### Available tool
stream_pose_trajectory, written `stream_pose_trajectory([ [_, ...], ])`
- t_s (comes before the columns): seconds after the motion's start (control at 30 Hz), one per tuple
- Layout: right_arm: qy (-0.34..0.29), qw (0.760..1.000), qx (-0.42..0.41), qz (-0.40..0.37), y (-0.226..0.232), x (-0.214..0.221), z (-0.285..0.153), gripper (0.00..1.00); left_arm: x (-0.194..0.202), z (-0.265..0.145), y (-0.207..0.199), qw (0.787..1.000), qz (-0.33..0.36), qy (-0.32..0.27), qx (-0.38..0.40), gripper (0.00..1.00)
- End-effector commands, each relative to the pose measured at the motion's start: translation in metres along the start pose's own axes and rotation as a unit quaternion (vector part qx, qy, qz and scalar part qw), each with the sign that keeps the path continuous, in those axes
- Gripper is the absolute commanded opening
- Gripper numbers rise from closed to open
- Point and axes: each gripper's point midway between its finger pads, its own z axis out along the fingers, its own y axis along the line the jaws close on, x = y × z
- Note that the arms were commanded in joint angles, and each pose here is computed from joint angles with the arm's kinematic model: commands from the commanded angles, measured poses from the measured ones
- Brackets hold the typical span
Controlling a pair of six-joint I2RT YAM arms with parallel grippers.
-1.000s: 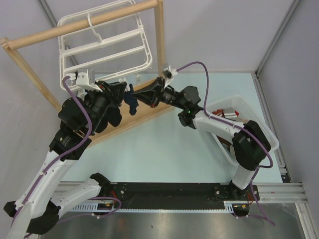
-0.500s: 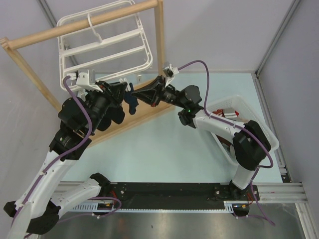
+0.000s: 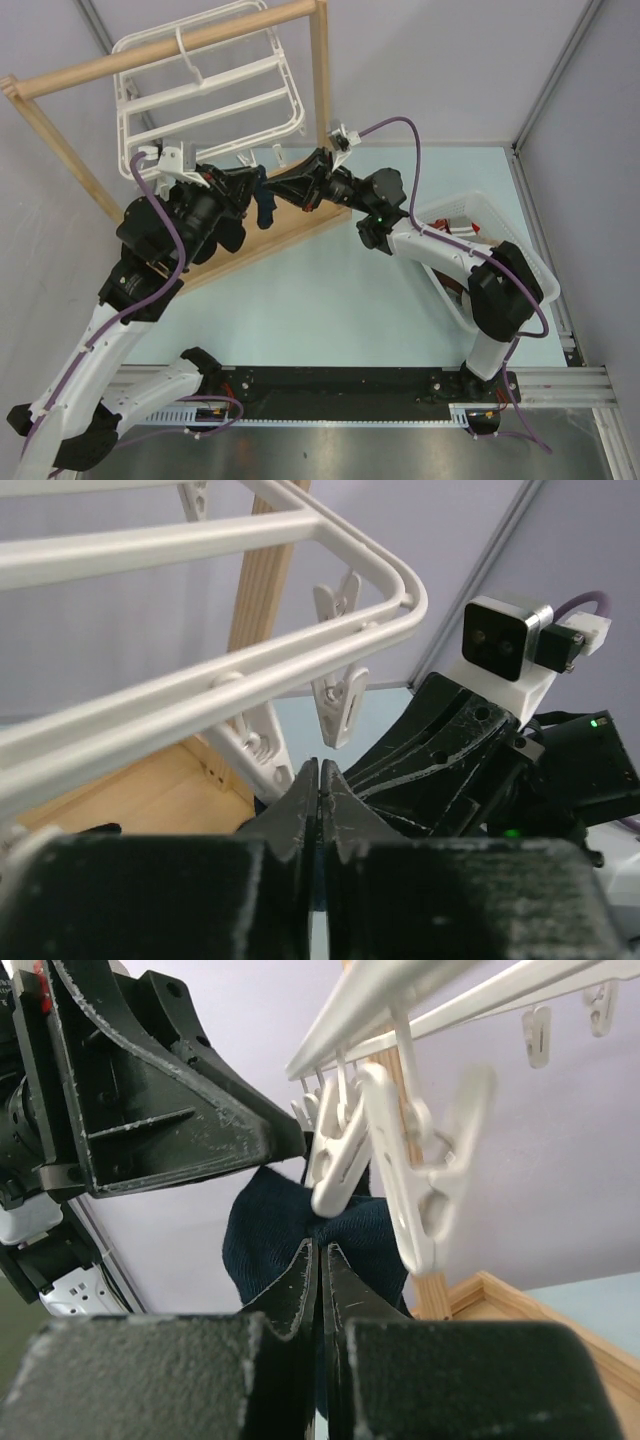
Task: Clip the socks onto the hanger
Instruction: Clamp the sock onto the hanger.
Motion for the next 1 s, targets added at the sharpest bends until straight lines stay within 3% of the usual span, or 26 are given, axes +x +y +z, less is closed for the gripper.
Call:
stream_pose_trajectory([
  [0.0,-0.028,0.999,-0.024,-0.027,0.008,-0.022,0.008,0.0,0.002,-0.004,-0.013,0.999,0.001,0.007,0.037,0.0],
  [0.3,-0.028,0.999,-0.025,-0.026,0.008,-0.023,0.01,0.0,0.001,-0.006,-0.008,1.0,0.0,0.005,0.024,0.01],
  [0.37,-0.026,0.999,-0.022,-0.023,0.006,-0.021,0.01,0.02,-0.005,-0.01,-0.007,1.0,-0.002,-0.002,0.018,0.09],
  [0.43,-0.025,0.999,-0.02,-0.02,0.005,-0.02,0.01,0.14,-0.011,-0.014,-0.005,1.0,-0.003,-0.012,0.013,0.26],
  [0.47,-0.024,0.999,-0.018,-0.018,0.004,-0.018,0.01,0.26,-0.016,-0.018,-0.003,1.0,-0.004,-0.018,0.009,0.31],
  [0.5,-0.021,1.0,-0.016,-0.017,0.003,-0.016,0.011,0.33,-0.019,-0.02,-0.001,1.0,-0.004,-0.023,0.003,0.38],
  [0.57,-0.015,1.0,-0.014,-0.015,0.003,-0.013,0.011,0.45,-0.027,-0.027,-0.001,0.999,-0.005,-0.032,0.0,0.44],
  [0.77,0.029,0.999,0.015,-0.023,-0.004,0.002,0.007,0.63,-0.036,-0.039,0.0,1.0,-0.003,-0.028,-0.004,0.55],
  [0.97,0.079,0.991,0.068,-0.086,-0.009,0.015,-0.002,0.7,-0.038,-0.045,-0.003,1.0,-0.005,-0.027,0.004,0.63],
])
